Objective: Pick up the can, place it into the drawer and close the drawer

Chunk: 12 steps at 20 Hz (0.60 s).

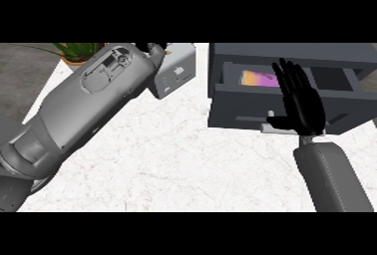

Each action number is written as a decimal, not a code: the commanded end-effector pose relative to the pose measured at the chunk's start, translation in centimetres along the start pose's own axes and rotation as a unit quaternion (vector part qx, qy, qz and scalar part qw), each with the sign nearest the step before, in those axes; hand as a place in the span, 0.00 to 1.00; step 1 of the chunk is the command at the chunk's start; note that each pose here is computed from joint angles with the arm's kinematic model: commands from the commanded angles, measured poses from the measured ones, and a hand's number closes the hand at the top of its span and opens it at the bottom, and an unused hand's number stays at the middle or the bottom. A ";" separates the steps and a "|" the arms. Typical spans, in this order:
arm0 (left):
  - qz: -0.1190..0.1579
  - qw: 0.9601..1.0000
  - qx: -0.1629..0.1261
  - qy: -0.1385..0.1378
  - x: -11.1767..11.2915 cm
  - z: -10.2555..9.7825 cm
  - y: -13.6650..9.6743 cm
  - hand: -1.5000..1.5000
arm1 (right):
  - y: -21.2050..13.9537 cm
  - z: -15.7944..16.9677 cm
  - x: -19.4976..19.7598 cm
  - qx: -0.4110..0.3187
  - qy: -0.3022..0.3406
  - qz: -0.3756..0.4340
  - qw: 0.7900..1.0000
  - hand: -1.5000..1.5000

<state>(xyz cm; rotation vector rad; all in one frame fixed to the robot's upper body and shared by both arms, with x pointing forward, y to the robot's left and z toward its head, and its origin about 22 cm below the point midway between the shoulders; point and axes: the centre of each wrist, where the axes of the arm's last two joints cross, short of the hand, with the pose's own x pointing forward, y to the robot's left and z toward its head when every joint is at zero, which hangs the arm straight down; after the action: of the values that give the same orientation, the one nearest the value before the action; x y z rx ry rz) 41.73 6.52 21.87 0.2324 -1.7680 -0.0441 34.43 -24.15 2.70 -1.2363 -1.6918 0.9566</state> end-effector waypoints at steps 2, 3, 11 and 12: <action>-0.012 1.000 0.012 0.004 -0.7 -0.2 3.1 0.00 | 3.3 -0.8 0.6 0.017 0.025 0.001 1.000 0.00; -0.004 1.000 -0.007 0.004 -0.6 0.7 3.3 0.00 | 4.0 -0.4 0.9 0.007 0.035 0.006 0.999 0.00; -0.008 1.000 -0.002 0.021 -2.6 2.0 5.2 0.00 | 2.8 -6.3 1.2 -0.026 0.037 0.010 0.999 0.00; -0.007 1.000 0.000 0.028 -3.7 2.1 5.6 0.00 | 3.6 -5.7 0.9 -0.027 0.035 0.015 0.999 0.00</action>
<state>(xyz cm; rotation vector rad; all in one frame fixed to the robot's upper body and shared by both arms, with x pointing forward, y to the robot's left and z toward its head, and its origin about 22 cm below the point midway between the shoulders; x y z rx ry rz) 40.24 11.21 20.18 0.2432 -1.7322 -0.0547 39.70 -23.70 2.59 -1.3672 -1.6799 0.8741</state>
